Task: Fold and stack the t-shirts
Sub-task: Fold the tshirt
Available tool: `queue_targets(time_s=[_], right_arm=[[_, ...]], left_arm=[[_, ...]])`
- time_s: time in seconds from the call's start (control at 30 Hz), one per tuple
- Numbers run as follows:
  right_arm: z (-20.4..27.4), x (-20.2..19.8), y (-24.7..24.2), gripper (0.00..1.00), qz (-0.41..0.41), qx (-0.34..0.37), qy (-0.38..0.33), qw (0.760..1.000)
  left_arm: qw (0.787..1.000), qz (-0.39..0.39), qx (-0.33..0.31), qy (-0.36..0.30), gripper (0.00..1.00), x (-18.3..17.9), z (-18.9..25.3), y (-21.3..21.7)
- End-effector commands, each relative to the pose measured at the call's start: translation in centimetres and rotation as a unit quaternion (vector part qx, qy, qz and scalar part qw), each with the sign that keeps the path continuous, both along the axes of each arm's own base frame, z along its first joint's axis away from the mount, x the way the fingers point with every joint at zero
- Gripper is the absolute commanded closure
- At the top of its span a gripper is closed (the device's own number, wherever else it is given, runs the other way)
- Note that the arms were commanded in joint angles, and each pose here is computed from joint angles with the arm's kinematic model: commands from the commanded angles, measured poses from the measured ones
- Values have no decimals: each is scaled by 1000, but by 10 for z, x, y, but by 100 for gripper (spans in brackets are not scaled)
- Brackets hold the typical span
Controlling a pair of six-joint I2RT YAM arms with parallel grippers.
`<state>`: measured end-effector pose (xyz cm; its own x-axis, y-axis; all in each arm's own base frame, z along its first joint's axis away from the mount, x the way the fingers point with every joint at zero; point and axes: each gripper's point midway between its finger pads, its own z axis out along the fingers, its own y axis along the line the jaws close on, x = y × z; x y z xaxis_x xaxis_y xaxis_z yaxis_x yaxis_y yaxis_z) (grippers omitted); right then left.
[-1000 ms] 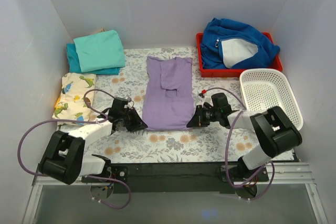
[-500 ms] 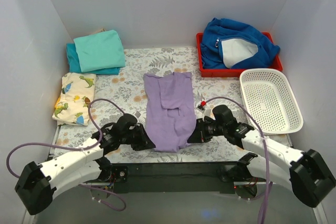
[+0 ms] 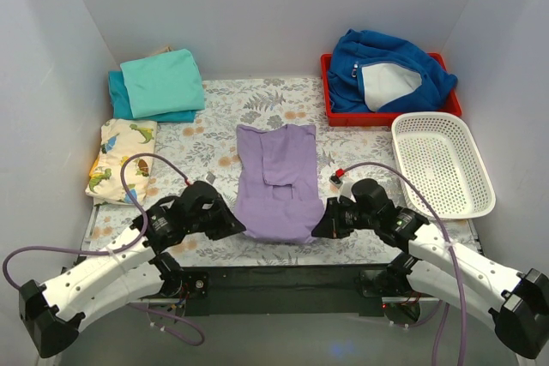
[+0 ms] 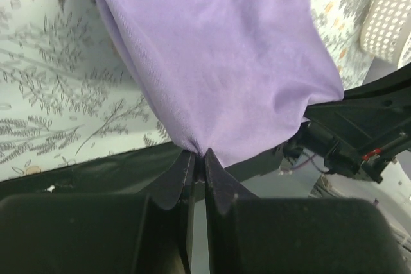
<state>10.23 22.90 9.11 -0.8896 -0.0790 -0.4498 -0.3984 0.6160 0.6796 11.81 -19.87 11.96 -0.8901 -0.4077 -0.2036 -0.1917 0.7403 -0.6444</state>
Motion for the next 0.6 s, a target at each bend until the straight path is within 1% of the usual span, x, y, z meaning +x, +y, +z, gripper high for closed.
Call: queue_targets(time_s=[0.0, 0.03, 0.1, 0.13, 0.17, 0.27, 0.33, 0.37, 0.4, 0.43, 0.57], right_arm=[[39, 41, 7, 99, -21, -14, -101, 995], [36, 48, 7, 99, -24, -29, -104, 994], [48, 66, 9, 99, -35, -43, -134, 989], [47, 75, 10, 99, -31, -59, -145, 987], [48, 82, 9, 99, -35, -67, -153, 985], [57, 109, 8, 99, -45, -91, -183, 978], [62, 124, 9, 99, -48, -103, -196, 974], [63, 133, 5, 99, -51, -113, -206, 971], [64, 138, 5, 99, -52, -117, -210, 969], [60, 144, 4, 99, -51, -126, -208, 969], [68, 168, 4, 99, -53, -129, -220, 966]], left_arm=[[996, 33, 36, -73, 100, 32, 30, 7], [995, 34, 50, -76, 100, 37, 32, 7], [992, 43, 63, -105, 100, 52, 45, 7], [990, 44, 74, -107, 100, 57, 45, 6], [989, 45, 75, -122, 100, 63, 54, 4], [983, 59, 100, -143, 100, 80, 60, 5], [975, 69, 117, -176, 100, 95, 73, 7], [972, 74, 132, -179, 100, 101, 72, 8], [968, 70, 138, -198, 100, 108, 83, 6], [962, 82, 151, -210, 100, 116, 87, 10], [953, 82, 174, -235, 100, 140, 92, 7]])
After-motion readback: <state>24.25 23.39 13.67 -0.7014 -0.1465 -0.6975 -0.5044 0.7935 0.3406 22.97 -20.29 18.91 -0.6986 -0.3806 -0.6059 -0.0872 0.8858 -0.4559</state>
